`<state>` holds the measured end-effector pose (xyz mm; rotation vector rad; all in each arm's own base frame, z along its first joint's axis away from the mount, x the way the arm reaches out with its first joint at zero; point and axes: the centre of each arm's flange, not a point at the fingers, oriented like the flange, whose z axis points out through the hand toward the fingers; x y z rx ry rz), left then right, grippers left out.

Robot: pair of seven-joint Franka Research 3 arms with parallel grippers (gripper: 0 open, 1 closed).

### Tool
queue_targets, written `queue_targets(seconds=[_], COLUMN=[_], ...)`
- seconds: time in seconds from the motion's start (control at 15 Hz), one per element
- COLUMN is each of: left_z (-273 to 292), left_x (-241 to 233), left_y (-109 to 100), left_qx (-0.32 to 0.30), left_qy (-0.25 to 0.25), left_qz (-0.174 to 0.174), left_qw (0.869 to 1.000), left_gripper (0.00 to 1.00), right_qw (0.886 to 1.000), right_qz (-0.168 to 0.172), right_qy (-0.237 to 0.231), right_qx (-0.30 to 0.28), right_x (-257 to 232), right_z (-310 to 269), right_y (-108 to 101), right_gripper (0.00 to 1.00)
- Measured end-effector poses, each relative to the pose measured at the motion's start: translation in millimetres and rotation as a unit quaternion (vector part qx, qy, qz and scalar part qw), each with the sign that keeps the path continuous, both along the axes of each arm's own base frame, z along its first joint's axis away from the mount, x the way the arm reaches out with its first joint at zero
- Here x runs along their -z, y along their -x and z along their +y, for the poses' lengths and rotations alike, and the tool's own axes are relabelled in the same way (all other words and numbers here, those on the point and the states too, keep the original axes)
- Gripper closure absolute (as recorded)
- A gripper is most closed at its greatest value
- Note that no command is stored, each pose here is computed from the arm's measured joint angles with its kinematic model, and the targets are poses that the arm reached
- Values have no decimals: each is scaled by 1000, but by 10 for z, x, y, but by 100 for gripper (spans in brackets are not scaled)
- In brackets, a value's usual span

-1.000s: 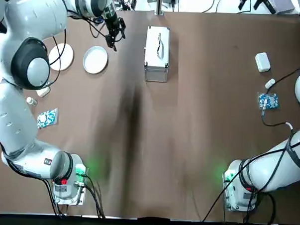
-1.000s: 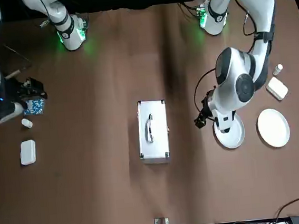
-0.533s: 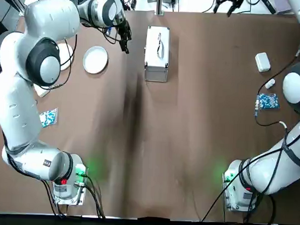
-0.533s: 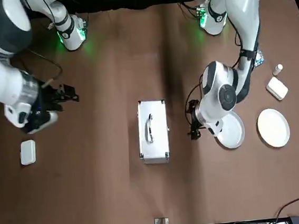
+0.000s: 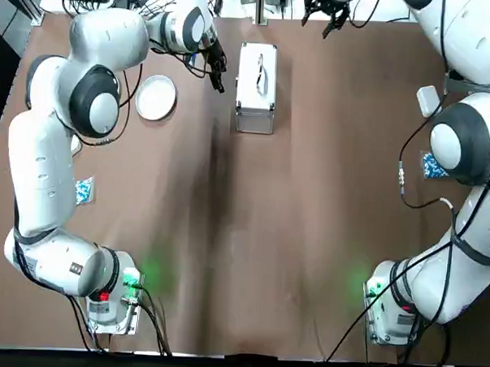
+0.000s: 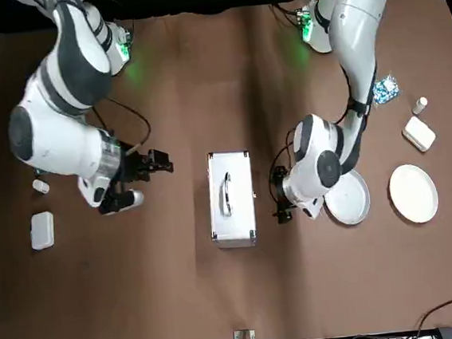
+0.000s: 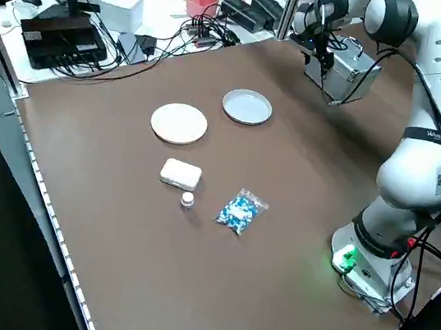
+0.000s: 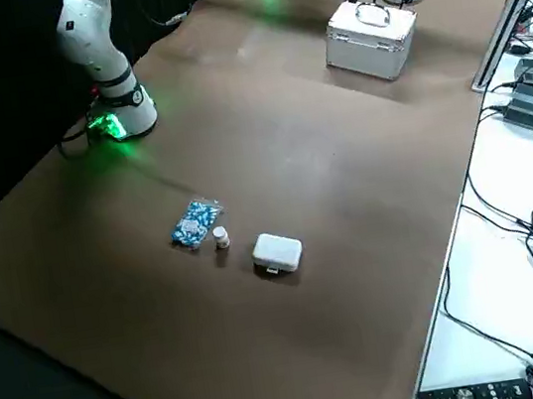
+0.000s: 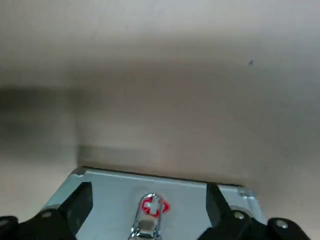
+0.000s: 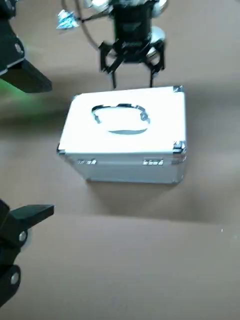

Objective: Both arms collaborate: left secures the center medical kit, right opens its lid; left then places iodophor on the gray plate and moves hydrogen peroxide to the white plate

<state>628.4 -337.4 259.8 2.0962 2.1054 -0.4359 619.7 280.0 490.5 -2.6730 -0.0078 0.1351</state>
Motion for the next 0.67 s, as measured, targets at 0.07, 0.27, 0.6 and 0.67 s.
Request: queue_targets(seconds=[0.07,0.27,0.6,0.67], left_z=[-67,-224,-334,-359], left_x=[9,23,22,41], left_y=[28,114,152,166], left_qx=[3,10,5,5], left_qy=[0,0,3,2], left_qz=[1,3,-3,-3], left_qw=[1000,1000,1000,1000], left_gripper=[0,0,0,0], right_qw=[1000,999,996,995], right_qz=[-4,-14,-27,-32], right_qy=[-5,-4,11,13], right_qx=[13,46,89,93], right_x=[29,222,850,954], right_z=[104,524,1195,1257], right_y=[-5,28,117,117], right_gripper=[1,1,6,11])
